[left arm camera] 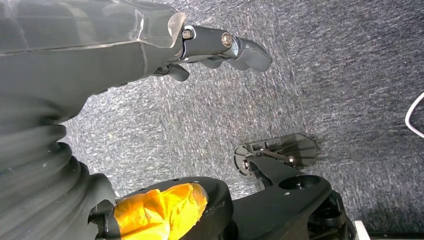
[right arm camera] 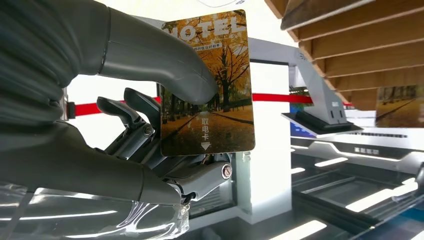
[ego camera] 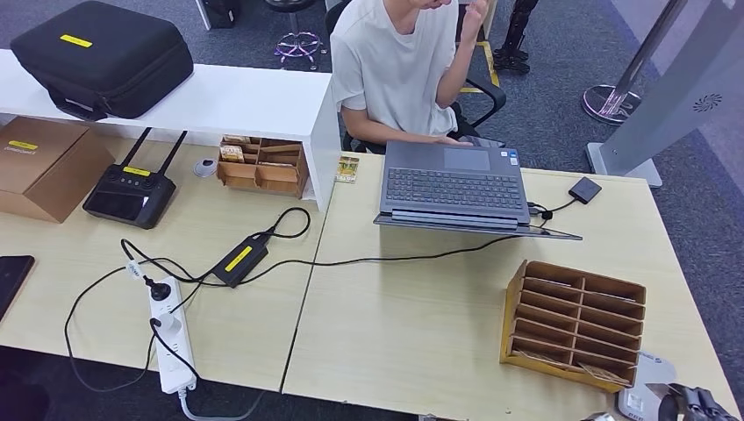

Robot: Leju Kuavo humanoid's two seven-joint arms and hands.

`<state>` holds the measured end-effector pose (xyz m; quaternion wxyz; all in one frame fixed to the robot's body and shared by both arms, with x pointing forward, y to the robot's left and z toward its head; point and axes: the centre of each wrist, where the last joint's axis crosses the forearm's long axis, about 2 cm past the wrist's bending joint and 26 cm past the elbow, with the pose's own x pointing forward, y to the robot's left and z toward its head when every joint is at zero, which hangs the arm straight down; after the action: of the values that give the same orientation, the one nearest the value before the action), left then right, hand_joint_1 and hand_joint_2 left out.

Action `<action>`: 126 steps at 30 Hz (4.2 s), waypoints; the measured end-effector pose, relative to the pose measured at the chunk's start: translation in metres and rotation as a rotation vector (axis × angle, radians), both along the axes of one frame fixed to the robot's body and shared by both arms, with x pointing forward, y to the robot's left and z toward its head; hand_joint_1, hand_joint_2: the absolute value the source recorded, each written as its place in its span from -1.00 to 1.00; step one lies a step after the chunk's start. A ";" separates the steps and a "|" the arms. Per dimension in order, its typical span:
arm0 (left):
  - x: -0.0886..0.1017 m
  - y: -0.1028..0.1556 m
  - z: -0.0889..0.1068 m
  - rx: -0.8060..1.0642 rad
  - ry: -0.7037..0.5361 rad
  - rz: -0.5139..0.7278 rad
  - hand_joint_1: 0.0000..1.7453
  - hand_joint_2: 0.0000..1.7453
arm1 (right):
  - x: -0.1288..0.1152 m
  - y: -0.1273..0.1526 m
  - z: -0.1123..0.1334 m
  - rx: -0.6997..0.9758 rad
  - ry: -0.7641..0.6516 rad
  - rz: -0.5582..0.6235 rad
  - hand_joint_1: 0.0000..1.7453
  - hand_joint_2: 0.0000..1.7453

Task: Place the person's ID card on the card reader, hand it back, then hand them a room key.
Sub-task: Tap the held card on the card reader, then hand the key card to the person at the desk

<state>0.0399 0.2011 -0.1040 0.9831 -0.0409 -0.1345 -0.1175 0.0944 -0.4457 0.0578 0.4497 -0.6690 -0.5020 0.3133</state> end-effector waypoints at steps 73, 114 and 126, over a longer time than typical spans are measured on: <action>0.002 0.003 0.000 -0.008 -0.050 -0.069 -1.00 1.00 | 0.046 -0.069 0.107 -0.211 -0.300 -0.145 1.00 1.00; 0.002 -0.001 0.000 -0.062 -0.095 -0.206 -1.00 1.00 | 0.288 -0.054 0.241 -0.574 -0.189 0.085 1.00 1.00; 0.002 -0.001 0.000 -0.064 -0.096 -0.210 -1.00 1.00 | 0.298 -0.041 0.230 -0.573 -0.158 0.119 -1.00 1.00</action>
<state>0.0420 0.2001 -0.1038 0.9560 -0.0807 -0.1799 -0.2174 0.3925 -0.4870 0.2874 0.1831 -0.7603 -0.4649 0.4150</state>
